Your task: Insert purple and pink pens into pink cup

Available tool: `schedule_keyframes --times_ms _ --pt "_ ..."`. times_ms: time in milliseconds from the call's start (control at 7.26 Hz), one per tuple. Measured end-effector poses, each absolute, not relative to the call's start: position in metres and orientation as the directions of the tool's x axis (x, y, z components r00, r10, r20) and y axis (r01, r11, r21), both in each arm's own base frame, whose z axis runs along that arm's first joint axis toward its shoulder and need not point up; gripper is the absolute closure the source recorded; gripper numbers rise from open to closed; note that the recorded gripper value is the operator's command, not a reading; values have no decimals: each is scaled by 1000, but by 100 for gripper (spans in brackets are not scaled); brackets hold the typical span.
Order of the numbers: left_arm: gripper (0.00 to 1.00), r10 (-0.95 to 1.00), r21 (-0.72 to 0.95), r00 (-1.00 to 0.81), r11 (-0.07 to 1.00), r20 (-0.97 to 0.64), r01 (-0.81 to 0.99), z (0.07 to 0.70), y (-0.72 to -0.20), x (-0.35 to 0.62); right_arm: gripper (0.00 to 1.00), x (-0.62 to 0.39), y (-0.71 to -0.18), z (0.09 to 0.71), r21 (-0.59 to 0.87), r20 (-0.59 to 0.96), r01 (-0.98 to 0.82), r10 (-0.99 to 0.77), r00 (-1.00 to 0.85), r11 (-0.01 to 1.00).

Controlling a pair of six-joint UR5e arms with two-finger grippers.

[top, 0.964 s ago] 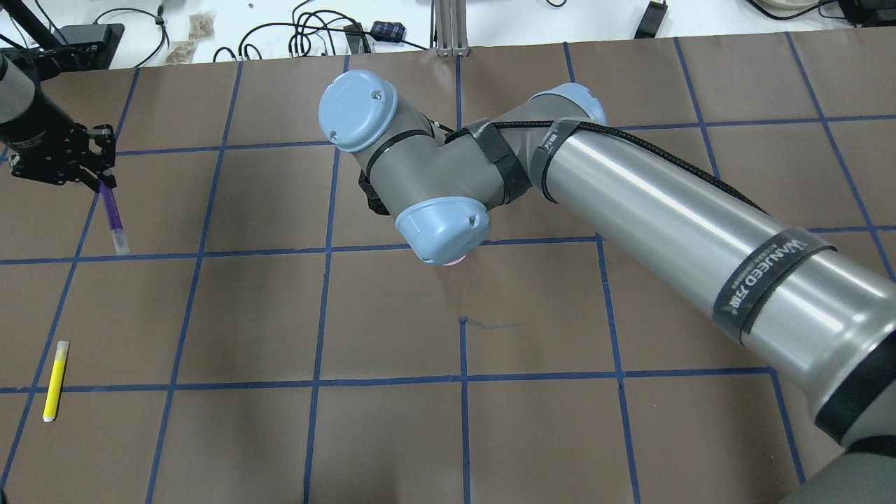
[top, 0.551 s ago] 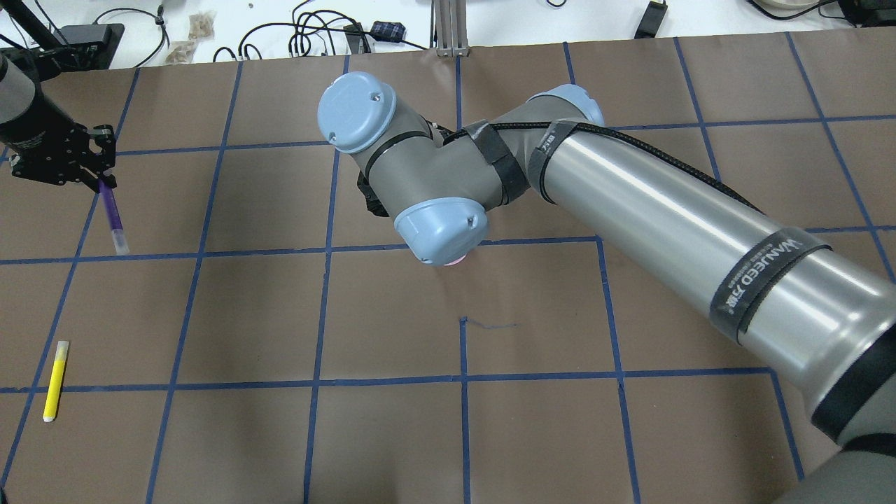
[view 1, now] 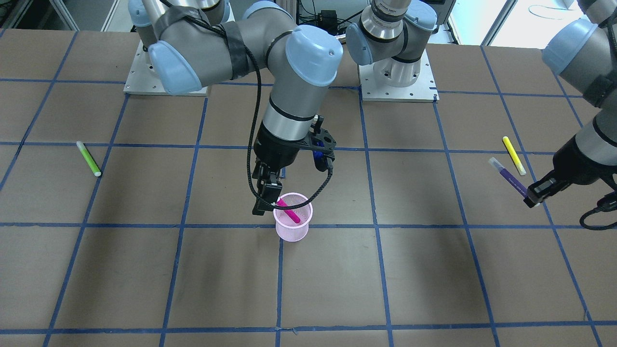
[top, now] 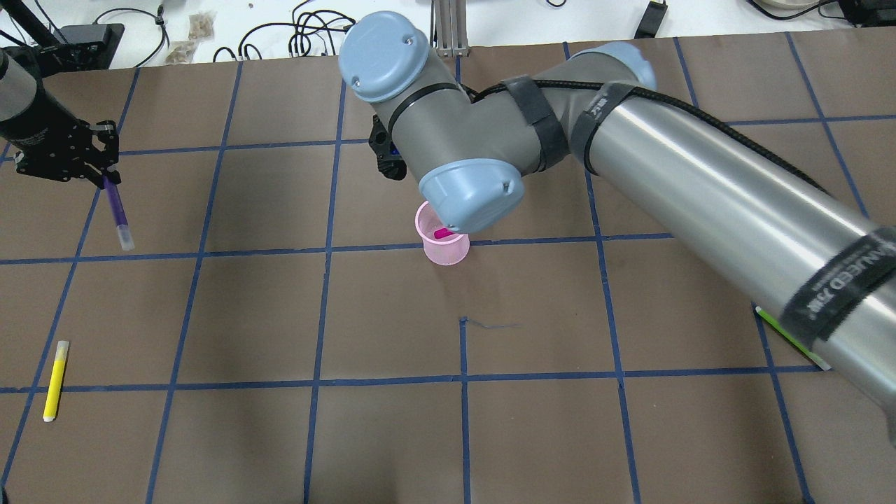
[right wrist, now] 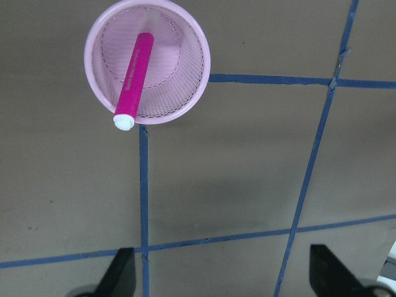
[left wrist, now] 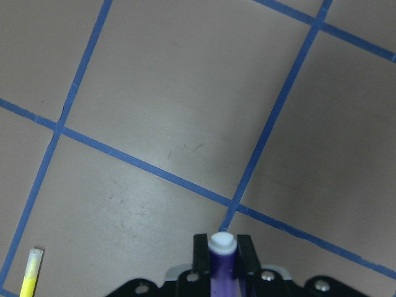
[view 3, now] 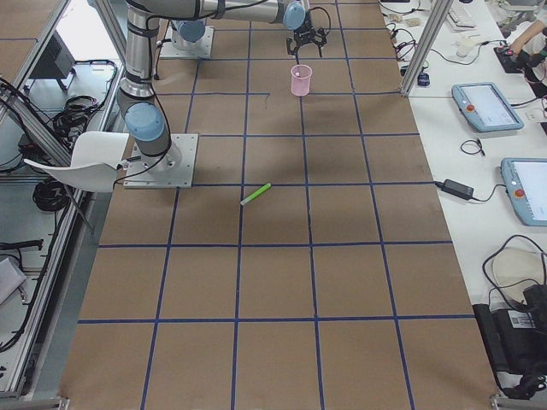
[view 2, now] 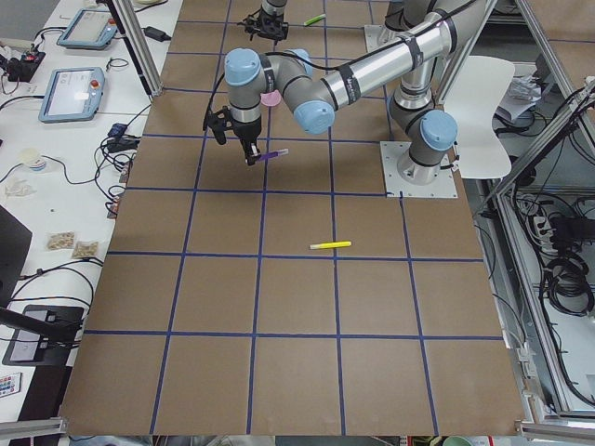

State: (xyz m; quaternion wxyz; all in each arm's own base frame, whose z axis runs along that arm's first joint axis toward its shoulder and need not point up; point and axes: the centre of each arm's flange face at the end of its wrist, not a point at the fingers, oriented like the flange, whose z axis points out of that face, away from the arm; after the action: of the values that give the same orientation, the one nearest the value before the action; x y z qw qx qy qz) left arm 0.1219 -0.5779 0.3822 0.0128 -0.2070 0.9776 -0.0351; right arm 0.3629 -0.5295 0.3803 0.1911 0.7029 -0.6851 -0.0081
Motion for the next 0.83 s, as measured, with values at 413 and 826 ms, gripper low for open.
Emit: schedule_keyframes --times_ms 413,826 --pt "100 -335 -206 -942 921 10 -329 397 -602 33 0 260 -529 457 81 185 -983 -972 -147 164" --pt "100 -329 -300 -941 892 81 -338 403 -606 -87 0 182 -521 499 -58 149 -938 -926 -348 343"
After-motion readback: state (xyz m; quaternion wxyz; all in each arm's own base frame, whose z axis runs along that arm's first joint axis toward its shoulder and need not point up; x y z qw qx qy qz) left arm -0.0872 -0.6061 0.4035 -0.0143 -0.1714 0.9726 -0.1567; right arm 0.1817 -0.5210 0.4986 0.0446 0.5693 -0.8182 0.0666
